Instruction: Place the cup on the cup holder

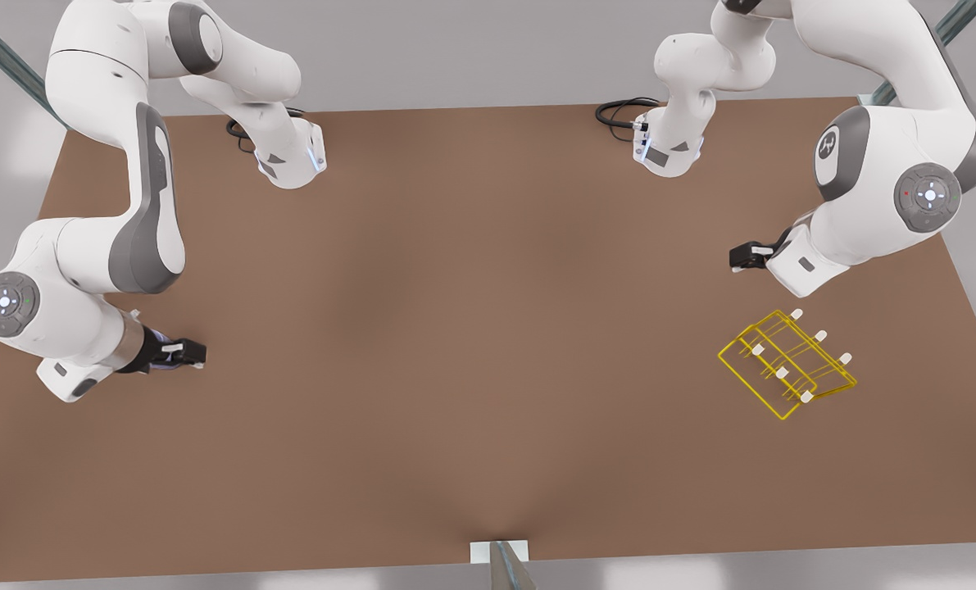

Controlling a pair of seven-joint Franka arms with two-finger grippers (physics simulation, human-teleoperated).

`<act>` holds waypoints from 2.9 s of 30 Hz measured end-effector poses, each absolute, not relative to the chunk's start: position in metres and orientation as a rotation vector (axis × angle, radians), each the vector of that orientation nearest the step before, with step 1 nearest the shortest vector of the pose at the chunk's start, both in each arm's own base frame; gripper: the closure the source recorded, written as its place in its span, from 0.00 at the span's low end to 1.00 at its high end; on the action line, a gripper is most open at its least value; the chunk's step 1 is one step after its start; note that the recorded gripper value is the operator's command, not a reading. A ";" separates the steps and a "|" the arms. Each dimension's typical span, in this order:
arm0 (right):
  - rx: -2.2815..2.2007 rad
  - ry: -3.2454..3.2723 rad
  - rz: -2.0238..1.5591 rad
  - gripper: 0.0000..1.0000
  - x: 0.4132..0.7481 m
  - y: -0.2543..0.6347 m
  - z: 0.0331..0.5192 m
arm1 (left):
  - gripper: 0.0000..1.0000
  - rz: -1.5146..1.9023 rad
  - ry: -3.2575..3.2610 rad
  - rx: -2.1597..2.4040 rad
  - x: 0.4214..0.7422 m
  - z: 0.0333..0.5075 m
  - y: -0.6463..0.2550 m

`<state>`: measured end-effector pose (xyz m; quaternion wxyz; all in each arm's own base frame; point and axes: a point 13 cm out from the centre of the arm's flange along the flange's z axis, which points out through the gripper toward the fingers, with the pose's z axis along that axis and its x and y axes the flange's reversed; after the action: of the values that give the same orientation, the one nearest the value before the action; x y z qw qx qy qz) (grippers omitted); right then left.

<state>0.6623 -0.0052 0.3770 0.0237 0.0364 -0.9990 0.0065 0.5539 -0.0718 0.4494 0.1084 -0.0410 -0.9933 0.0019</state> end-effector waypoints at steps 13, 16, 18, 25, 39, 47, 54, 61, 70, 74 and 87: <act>0.134 -2.995 0.029 0.00 0.607 -0.002 0.327 | 0.00 0.010 -2.876 -0.110 0.548 0.435 -0.075; 0.017 -2.975 0.030 0.00 0.583 -0.055 0.309 | 0.00 0.017 -2.877 -0.120 0.551 0.431 -0.081; -0.080 -2.947 0.033 0.00 0.563 -0.103 0.280 | 0.00 0.019 -2.888 -0.123 0.553 0.431 -0.083; -0.102 -3.011 0.007 0.00 0.577 -0.139 0.225 | 0.00 0.012 -2.906 -0.118 0.560 0.429 -0.082; -0.079 -3.130 -0.068 0.00 0.599 -0.210 0.162 | 0.00 -0.003 -2.919 -0.122 0.559 0.436 -0.081; 0.020 -3.075 -0.084 0.00 0.570 -0.221 0.139 | 0.00 -0.006 -2.908 -0.121 0.557 0.435 -0.080; 0.095 -3.047 -0.107 0.00 0.557 -0.221 0.146 | 0.00 -0.009 -2.899 -0.120 0.558 0.431 -0.080; 0.168 -2.979 -0.160 0.01 0.529 -0.199 0.129 | 0.00 -0.012 -2.894 -0.120 0.558 0.428 -0.080; 0.213 -3.009 -0.139 0.06 0.526 -0.195 0.108 | 0.00 -0.012 -2.890 -0.120 0.558 0.426 -0.080; 0.239 -3.064 -0.101 0.43 0.542 -0.197 0.110 | 0.00 -0.011 -2.890 -0.120 0.558 0.426 -0.081; 0.262 -3.113 -0.051 0.79 0.546 -0.204 0.101 | 0.00 0.000 -2.877 -0.115 0.563 0.413 -0.083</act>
<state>0.5460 -0.2038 0.1006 0.0088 0.0840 -0.9963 -0.0163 0.5635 -0.0826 0.4131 0.1308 -0.0397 -0.9906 -0.0001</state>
